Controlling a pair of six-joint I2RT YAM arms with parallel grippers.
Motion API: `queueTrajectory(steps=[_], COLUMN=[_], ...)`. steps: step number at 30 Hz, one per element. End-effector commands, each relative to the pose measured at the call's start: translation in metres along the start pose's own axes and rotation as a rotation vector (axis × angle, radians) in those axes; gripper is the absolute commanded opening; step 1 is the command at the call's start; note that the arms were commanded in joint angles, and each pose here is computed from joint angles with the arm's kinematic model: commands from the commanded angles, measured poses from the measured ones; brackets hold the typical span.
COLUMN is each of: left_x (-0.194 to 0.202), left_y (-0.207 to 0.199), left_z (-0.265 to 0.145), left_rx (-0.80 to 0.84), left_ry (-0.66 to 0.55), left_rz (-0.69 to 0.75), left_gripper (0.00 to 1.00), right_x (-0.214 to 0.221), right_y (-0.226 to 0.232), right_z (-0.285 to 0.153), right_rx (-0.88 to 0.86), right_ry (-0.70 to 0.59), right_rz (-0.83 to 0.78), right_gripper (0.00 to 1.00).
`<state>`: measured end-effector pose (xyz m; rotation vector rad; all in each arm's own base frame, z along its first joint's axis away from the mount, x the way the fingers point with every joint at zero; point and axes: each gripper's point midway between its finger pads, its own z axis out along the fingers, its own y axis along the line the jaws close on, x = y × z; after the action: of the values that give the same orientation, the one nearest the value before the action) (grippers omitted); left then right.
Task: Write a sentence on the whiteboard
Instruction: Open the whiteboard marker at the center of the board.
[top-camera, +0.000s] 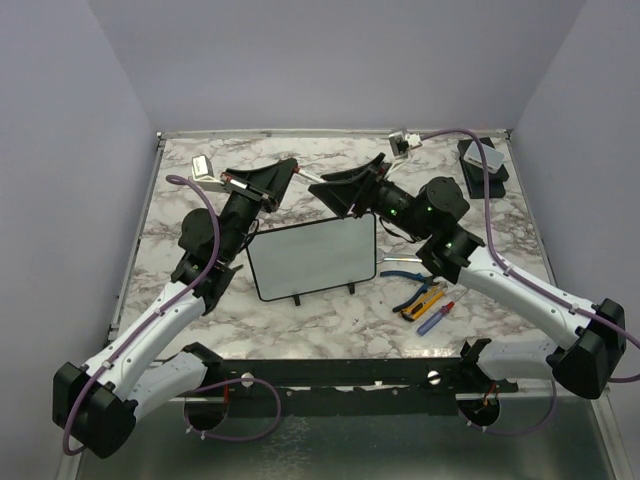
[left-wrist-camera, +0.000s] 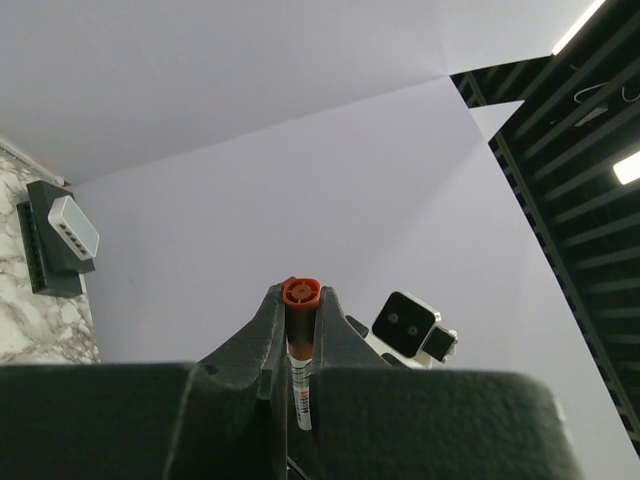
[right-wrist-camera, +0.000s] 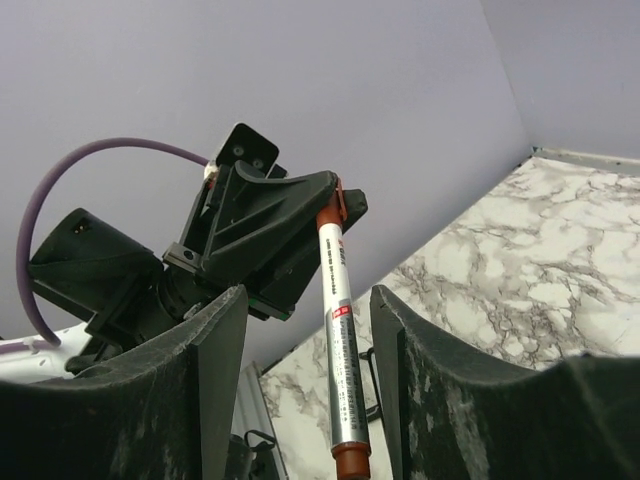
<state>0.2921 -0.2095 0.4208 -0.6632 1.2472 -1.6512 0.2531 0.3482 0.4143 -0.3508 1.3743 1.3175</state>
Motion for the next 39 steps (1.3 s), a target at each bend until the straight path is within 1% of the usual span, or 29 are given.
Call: queueTrajectory(steps=[1,7,12,20,27,33,37,39], left_x=[-0.009,-0.009,-0.009,-0.010,-0.012,-0.016,-0.023,-0.029], left_y=[-0.011,-0.010,-0.009,-0.009,-0.008,-0.007,-0.005,-0.005], left_z=[-0.001,-0.001,-0.002,-0.004,-0.005,-0.006,-0.007,-0.007], left_rx=[0.015,0.007,0.000,-0.005,-0.010,-0.018,-0.034,-0.037], left_ry=[-0.041,-0.037,-0.036,-0.044,-0.053,-0.072,-0.105,-0.130], left_rz=[0.022,0.033,0.041,0.049,0.052,0.065,0.091,0.100], left_gripper=[0.00,0.00,0.00,0.00,0.00,0.00,0.00,0.00], right_x=[0.003,0.003,0.004,0.004,0.005,0.009,0.002,0.001], right_y=[-0.001,-0.002,-0.003,-0.002,-0.005,-0.008,-0.011,-0.014], right_z=[0.004,0.004,0.004,0.004,0.002,-0.008,-0.024,-0.030], right_rx=[0.009,0.016,0.015,0.012,0.023,0.023,0.049,0.072], right_ry=[0.028,0.026,0.026,0.023,0.016,-0.005,-0.064,-0.070], right_rz=[0.006,0.002,0.006,0.008,0.010,-0.016,-0.038,-0.056], right_gripper=[0.54,0.52,0.47,0.34,0.02,0.01,0.01,0.01])
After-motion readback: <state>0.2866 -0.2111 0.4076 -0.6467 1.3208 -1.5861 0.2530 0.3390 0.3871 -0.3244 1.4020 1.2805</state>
